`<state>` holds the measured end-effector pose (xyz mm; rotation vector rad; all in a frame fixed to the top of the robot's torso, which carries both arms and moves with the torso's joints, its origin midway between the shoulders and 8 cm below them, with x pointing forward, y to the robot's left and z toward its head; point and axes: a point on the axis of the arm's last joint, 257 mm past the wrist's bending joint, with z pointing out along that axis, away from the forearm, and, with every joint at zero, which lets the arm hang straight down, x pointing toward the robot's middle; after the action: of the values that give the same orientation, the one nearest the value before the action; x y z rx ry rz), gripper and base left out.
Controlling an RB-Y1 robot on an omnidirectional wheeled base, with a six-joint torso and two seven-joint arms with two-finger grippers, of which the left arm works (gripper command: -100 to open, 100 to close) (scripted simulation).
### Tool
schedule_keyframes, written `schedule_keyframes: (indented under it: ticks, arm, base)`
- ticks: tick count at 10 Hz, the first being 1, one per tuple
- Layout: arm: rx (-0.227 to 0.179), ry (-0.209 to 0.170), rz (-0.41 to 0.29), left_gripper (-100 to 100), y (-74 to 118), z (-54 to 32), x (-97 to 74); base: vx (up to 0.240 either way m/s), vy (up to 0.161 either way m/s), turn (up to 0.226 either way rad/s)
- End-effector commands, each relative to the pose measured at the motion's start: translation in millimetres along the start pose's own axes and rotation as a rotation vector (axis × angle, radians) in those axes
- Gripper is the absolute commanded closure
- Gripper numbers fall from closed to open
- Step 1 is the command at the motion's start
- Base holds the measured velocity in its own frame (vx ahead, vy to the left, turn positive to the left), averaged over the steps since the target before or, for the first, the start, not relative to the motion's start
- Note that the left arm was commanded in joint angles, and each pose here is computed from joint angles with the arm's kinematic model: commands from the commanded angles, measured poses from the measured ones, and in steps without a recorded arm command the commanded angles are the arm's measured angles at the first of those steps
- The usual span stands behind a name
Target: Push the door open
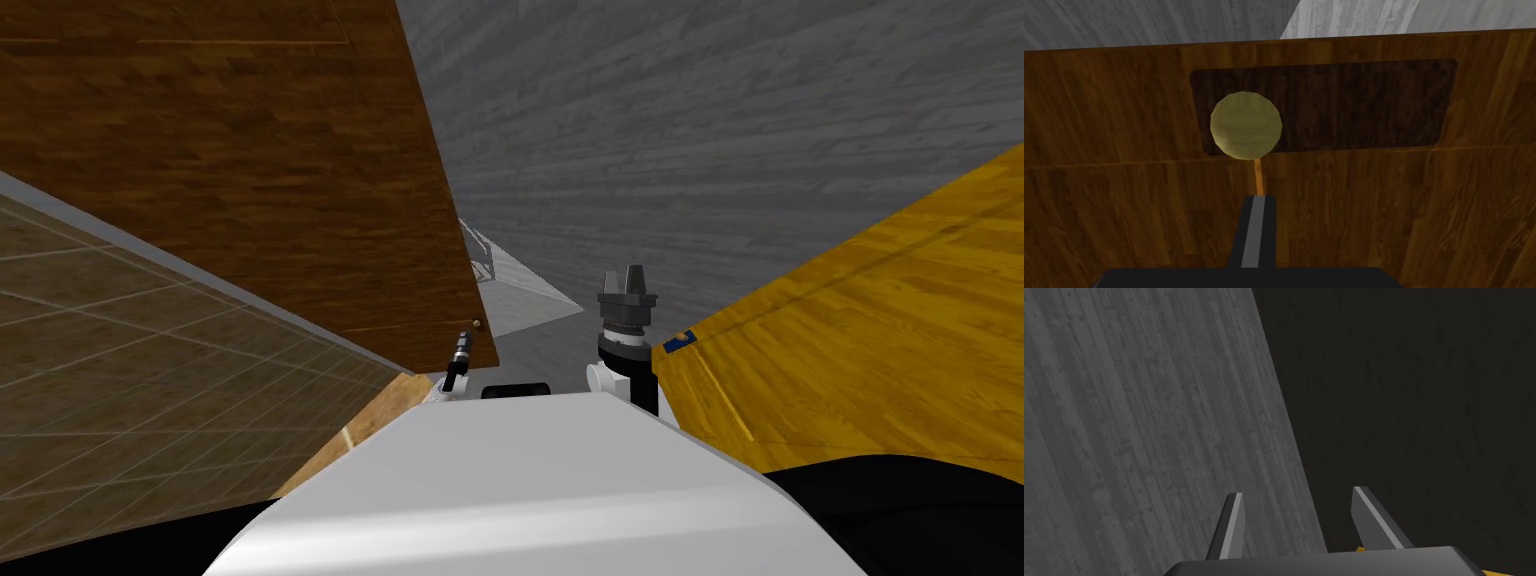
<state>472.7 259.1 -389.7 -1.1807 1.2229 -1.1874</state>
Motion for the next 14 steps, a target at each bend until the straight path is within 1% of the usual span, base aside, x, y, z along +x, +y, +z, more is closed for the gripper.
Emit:
schedule_keyframes:
  ticks: [1, 4, 5, 6, 9, 13, 14]
  arm:
    - [-0.002, 0.0, -0.007, -100, 0.7, -0.9, 2.0]
    - [-0.004, 0.0, -0.029, -100, 1.2, -1.6, 9.9]
    - [-0.004, 0.0, -0.024, -100, 1.5, -1.6, 8.2]
    - [-0.002, -0.005, -0.019, -100, 1.7, -2.7, 4.3]
    - [0.002, -0.012, -0.014, -100, 1.5, -3.8, 0.7]
    - [0.007, -0.023, -0.019, -100, 1.7, -5.9, 0.4]
    - [0.006, -0.021, -0.018, -100, 1.7, -5.7, 0.2]
  base:
    - [-0.213, -0.085, 0.037]
    - [-0.255, -0.072, 0.043]
    - [-0.141, -0.013, 0.007]
    - [0.101, -0.012, -0.036]
    - [0.207, 0.012, -0.025]
    - [0.217, -0.03, -0.025]
    - [0.088, -0.002, 0.007]
